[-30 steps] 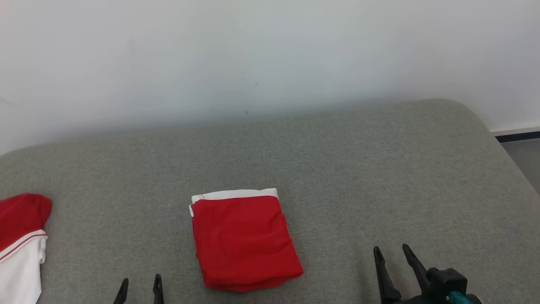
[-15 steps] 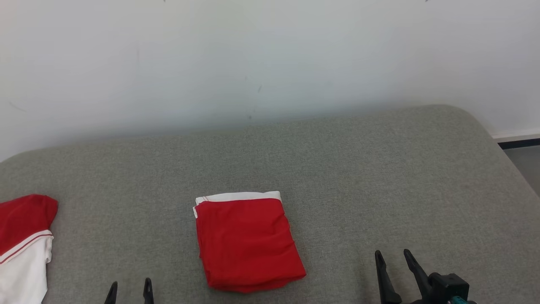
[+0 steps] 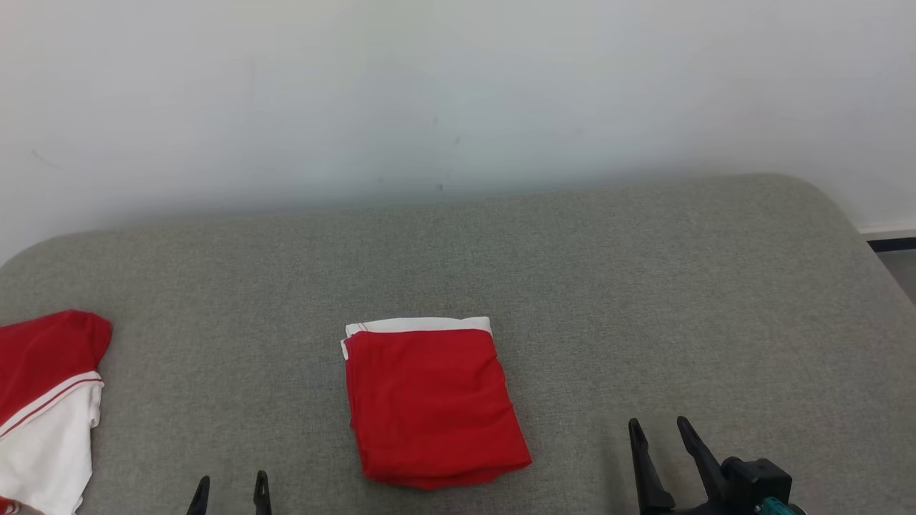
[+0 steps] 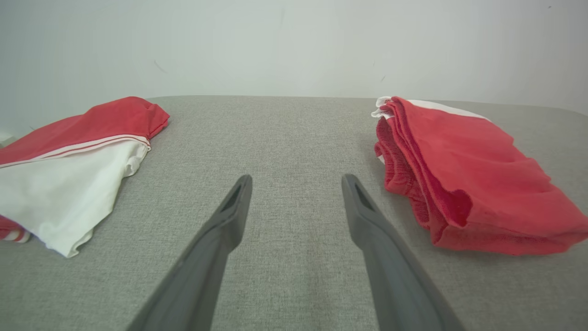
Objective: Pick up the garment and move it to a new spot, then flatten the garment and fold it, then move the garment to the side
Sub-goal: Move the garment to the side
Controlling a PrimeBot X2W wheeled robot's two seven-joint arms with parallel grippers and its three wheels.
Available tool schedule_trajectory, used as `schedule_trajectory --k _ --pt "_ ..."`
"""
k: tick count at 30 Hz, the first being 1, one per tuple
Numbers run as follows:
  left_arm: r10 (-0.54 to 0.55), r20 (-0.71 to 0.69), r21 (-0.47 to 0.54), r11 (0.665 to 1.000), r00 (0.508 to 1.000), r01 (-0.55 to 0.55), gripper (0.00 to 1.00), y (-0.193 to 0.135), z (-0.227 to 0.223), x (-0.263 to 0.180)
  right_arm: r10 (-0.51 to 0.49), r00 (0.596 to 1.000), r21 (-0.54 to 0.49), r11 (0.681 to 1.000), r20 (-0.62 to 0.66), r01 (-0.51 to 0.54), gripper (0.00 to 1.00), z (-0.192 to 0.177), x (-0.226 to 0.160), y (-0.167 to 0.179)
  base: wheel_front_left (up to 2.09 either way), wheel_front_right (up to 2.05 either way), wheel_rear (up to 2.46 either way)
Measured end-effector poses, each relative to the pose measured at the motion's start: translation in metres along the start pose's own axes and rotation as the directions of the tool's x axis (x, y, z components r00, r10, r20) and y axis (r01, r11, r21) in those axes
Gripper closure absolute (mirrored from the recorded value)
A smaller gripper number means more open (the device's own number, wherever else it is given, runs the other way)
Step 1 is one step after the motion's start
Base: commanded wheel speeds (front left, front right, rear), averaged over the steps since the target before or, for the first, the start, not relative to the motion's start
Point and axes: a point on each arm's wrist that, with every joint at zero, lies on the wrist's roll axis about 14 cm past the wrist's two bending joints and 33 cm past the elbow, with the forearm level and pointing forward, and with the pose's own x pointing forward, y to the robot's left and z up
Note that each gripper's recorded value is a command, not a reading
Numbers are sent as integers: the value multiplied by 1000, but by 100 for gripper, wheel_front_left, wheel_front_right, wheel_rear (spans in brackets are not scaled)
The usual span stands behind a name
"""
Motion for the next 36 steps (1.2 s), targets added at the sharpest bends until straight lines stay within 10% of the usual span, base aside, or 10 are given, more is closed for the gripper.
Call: schedule_trajectory --k 31,34,36 --pt "-33 -54 -54 998 998 30 0 -15 -17 36 387 877 73 921 -285 -383 0 -76 107 114 0 0 0" --pt "-25 -63 -53 998 998 22 0 -13 -20 36 405 867 77 913 -289 -401 100 -78 113 121 0 0 0" --pt "-22 -65 -52 998 998 19 0 -12 -21 36 403 867 69 914 -292 -401 100 -78 115 119 0 0 0"
